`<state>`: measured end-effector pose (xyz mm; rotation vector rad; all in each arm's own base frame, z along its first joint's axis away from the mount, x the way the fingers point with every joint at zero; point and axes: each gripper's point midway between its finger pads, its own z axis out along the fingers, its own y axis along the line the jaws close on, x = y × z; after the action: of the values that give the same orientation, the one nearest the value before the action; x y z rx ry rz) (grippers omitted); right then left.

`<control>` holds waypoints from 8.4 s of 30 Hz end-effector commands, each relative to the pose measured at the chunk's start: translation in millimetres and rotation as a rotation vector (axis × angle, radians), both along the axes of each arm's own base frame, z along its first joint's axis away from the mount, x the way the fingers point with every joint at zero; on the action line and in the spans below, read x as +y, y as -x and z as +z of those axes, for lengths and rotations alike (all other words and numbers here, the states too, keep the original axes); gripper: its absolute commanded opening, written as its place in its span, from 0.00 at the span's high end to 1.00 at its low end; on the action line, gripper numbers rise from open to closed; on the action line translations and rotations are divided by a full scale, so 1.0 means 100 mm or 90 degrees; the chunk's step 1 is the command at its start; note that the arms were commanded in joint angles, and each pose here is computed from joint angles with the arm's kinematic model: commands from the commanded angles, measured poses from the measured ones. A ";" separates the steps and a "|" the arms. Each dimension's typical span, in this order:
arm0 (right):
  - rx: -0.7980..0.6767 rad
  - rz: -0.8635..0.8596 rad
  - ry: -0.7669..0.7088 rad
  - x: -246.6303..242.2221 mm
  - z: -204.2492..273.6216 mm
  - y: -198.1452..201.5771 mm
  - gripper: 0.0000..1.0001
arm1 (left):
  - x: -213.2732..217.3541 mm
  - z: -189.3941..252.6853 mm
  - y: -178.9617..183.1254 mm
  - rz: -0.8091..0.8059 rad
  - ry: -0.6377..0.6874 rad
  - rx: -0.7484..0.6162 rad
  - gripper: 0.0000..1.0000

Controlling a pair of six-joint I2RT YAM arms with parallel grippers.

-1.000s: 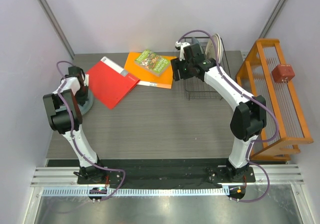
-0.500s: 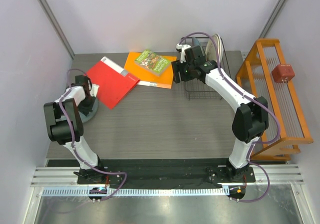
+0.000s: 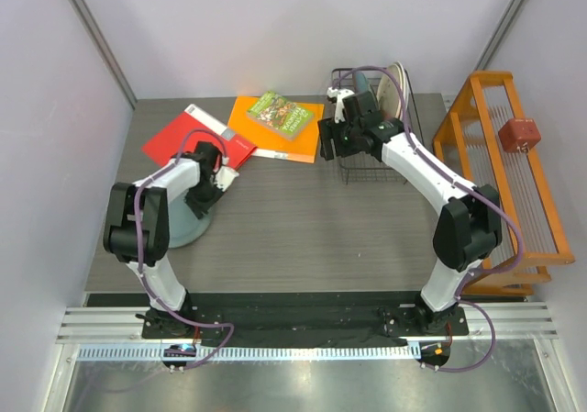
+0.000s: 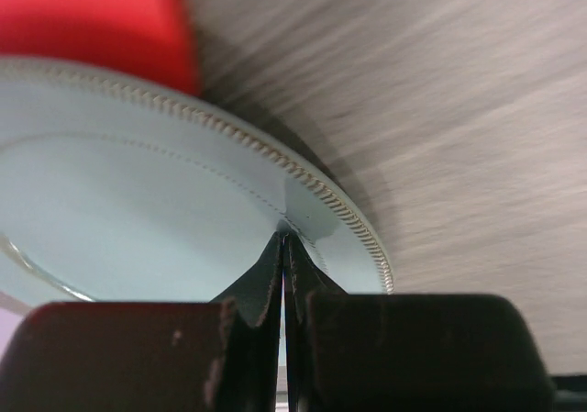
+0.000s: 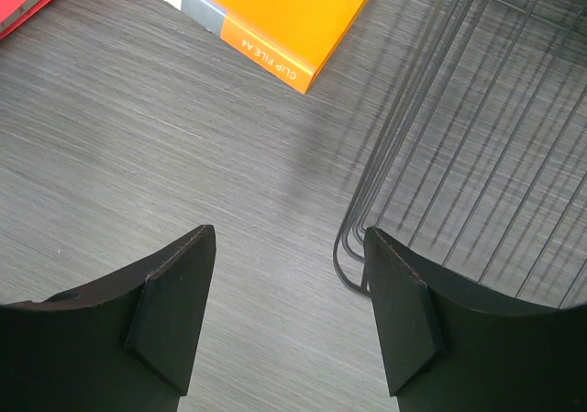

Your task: Load the plates into the dish rack

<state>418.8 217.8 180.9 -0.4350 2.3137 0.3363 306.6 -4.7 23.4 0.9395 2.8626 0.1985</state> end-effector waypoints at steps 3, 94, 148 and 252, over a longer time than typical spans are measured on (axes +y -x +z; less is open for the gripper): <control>-0.072 0.004 -0.015 -0.05 0.39 0.09 0.28 | -0.49 -0.07 0.14 -0.076 0.052 0.072 1.00; 0.483 0.270 -0.501 2.20 -1.39 1.00 0.99 | -0.13 -0.21 0.29 0.749 0.421 0.051 0.67; -0.438 -0.387 0.184 -0.87 2.12 -1.65 0.99 | -0.53 2.03 -0.11 0.311 0.464 -0.363 0.01; -0.210 -0.021 0.135 0.12 0.91 -1.41 0.99 | -0.39 2.23 0.23 0.284 0.411 -0.426 0.01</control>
<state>539.5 234.0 281.7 -0.5800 2.0232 -0.0327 293.3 -46.5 249.4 0.0491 2.2062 -0.3377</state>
